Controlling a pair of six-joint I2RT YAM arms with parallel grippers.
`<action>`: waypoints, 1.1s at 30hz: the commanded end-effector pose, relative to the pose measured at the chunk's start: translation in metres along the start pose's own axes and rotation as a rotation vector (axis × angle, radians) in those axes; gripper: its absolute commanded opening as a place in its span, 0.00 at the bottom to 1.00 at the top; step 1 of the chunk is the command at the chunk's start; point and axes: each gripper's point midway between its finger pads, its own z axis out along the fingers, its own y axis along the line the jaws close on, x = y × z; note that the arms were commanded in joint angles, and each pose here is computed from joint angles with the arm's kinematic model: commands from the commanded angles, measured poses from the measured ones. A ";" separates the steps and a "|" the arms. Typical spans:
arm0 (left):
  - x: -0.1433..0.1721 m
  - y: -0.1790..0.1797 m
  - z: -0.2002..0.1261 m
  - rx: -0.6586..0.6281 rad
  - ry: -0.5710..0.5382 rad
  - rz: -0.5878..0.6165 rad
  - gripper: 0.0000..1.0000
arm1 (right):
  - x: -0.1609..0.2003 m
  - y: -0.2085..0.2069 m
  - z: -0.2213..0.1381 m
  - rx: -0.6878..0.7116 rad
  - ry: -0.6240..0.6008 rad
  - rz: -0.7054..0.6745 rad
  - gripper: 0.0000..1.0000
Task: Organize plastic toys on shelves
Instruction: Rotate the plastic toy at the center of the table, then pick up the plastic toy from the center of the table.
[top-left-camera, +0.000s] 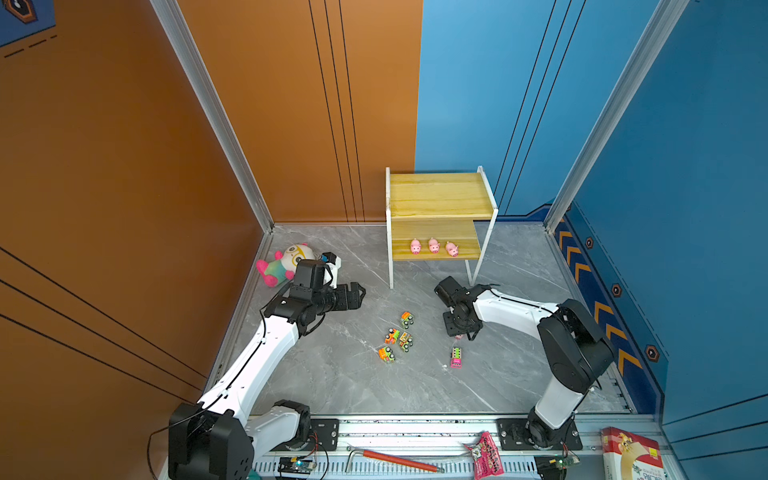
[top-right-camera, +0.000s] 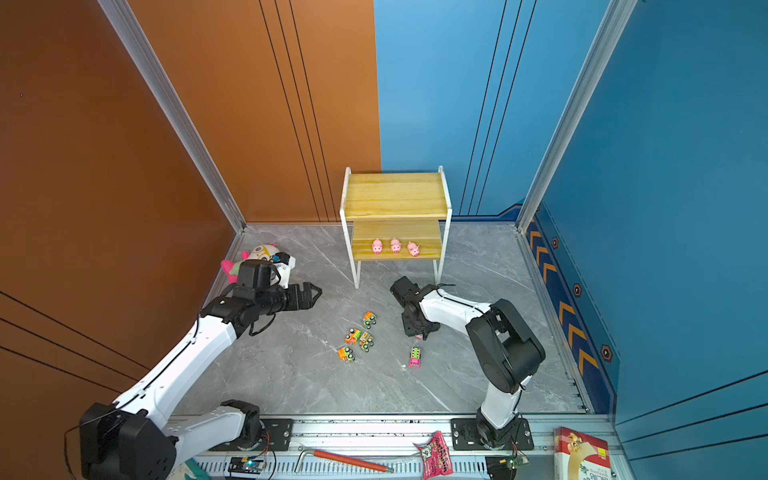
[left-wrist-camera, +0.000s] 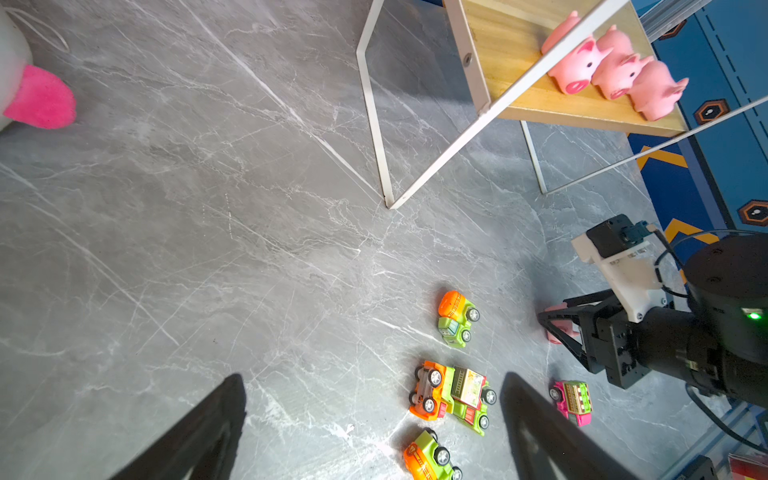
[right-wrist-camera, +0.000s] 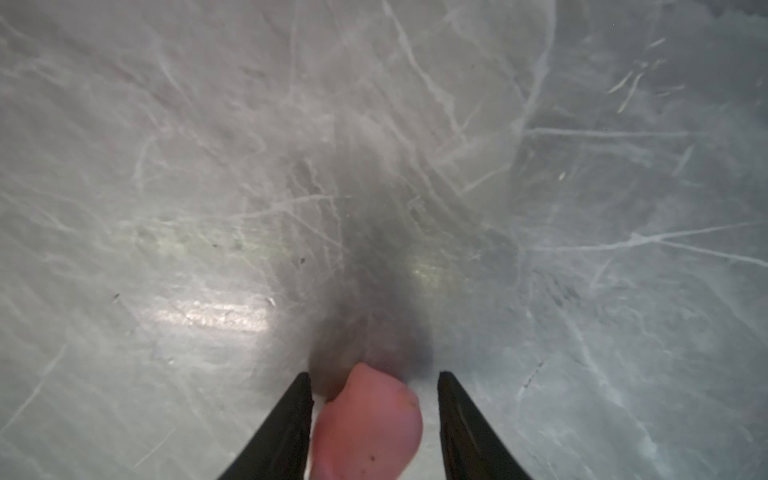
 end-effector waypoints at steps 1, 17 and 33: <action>-0.004 -0.001 -0.002 0.000 0.003 0.009 0.96 | -0.017 -0.012 -0.010 0.047 -0.063 -0.050 0.60; -0.002 -0.004 0.000 0.005 0.014 0.015 0.96 | -0.001 -0.035 -0.052 0.045 -0.214 0.115 0.71; 0.000 -0.012 -0.005 0.015 0.001 0.038 0.96 | 0.006 -0.020 -0.034 -0.029 -0.268 0.547 0.63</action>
